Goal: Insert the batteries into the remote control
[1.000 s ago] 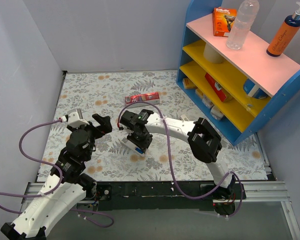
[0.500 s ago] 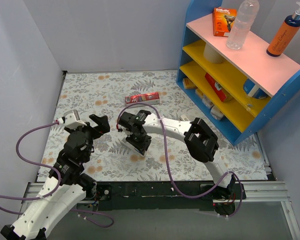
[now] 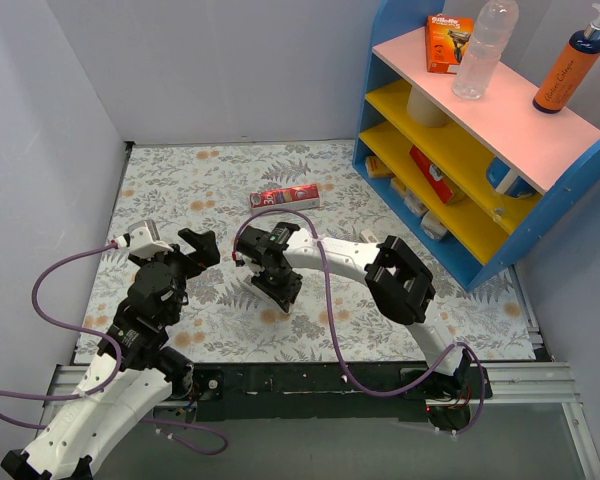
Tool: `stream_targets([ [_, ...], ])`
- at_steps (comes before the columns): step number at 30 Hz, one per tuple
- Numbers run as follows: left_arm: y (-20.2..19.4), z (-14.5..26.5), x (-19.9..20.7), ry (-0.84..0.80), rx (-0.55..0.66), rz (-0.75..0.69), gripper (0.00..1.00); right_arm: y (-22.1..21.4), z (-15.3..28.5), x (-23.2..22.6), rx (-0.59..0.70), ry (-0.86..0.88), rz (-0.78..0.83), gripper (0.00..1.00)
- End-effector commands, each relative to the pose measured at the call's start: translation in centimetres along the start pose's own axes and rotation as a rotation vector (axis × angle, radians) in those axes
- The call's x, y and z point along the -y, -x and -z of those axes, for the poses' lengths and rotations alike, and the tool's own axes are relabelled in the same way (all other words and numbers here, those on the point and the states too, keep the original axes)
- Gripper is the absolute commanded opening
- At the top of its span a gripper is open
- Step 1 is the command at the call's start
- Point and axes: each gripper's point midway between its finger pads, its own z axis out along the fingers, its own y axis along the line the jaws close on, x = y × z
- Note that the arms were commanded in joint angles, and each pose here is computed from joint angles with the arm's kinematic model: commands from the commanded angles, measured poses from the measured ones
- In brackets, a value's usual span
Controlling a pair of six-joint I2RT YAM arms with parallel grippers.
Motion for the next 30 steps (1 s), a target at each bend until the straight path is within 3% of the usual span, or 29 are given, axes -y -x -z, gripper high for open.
stream_targets([
  [1, 0.23, 0.03, -0.26, 0.009, 0.013, 0.0, 0.98, 0.57, 0.6, -0.26, 0.007, -0.009, 0.005, 0.25],
  [30, 0.13, 0.1, 0.06, -0.011, 0.007, -0.004, 0.98, 0.54, 0.59, -0.52, -0.005, -0.008, 0.013, 0.33],
])
